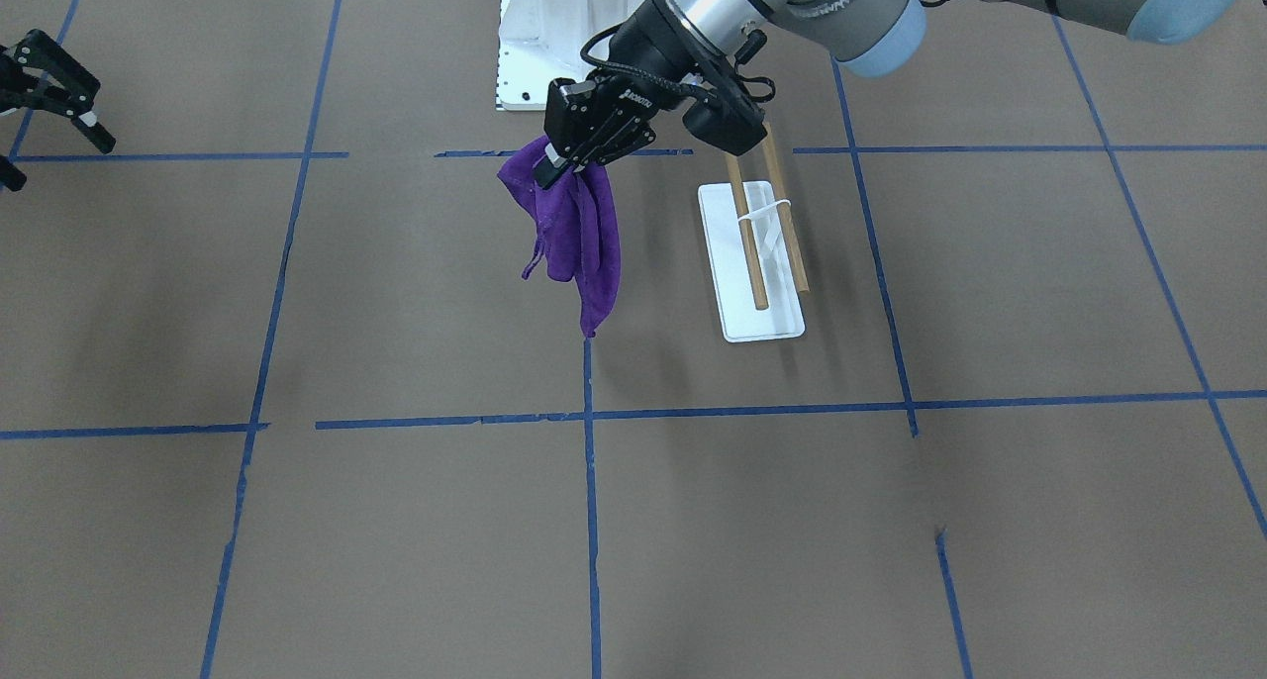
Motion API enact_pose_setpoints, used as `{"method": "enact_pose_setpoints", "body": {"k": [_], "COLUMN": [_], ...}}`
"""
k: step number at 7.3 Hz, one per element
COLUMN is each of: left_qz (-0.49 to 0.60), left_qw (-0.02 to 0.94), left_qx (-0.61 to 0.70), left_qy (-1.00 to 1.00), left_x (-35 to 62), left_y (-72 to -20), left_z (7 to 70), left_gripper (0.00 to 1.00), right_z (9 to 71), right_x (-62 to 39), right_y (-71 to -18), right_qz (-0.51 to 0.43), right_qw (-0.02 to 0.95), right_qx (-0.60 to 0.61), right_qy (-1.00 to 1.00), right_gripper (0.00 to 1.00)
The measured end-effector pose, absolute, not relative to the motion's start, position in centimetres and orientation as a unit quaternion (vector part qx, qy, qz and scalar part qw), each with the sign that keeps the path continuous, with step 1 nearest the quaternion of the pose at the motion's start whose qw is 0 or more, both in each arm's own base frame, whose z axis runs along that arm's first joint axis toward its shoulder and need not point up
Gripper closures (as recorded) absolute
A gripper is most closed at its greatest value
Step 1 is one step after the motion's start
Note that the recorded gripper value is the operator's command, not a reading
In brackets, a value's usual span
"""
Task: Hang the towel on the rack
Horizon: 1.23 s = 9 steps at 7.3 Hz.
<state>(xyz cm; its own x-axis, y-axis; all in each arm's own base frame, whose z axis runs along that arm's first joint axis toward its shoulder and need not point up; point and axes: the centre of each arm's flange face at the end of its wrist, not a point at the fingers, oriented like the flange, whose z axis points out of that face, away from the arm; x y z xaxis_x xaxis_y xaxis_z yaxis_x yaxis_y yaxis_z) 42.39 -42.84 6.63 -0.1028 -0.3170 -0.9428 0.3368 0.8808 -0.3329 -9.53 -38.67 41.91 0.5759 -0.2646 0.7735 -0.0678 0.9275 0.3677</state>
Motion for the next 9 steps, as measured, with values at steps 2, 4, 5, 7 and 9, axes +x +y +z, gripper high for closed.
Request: {"method": "enact_pose_setpoints", "body": {"k": [2,4,5,7,9], "left_qz": [-0.284,-0.315,-0.331,-0.369,-0.399], "left_qw": [0.688,0.708,0.722,0.745,0.755], "left_qx": [0.050,0.084,0.091,0.071,0.047], "left_qy": [0.666,0.627,0.601,0.551,0.518], "left_x": [43.9,45.4,45.5,44.8,45.0], "left_y": [-39.7,-35.5,-33.5,-30.6,-29.3], "left_z": [6.0,5.7,5.7,7.2,10.0], "left_gripper": [1.00,1.00,1.00,1.00,1.00], "right_z": [45.5,47.7,48.5,49.2,50.1], "right_x": [-6.5,-4.7,-4.4,-4.3,-4.8], "right_y": [-39.4,-39.4,-39.4,-40.2,-42.2], "right_qz": [-0.067,-0.075,-0.079,-0.078,-0.075], "right_qw": [0.903,0.921,0.926,0.929,0.931], "right_qx": [0.135,0.085,0.064,0.044,0.037], "right_qy": [-0.402,-0.373,-0.365,-0.358,-0.356], "right_gripper": [0.00,0.00,0.00,0.00,0.00]}}
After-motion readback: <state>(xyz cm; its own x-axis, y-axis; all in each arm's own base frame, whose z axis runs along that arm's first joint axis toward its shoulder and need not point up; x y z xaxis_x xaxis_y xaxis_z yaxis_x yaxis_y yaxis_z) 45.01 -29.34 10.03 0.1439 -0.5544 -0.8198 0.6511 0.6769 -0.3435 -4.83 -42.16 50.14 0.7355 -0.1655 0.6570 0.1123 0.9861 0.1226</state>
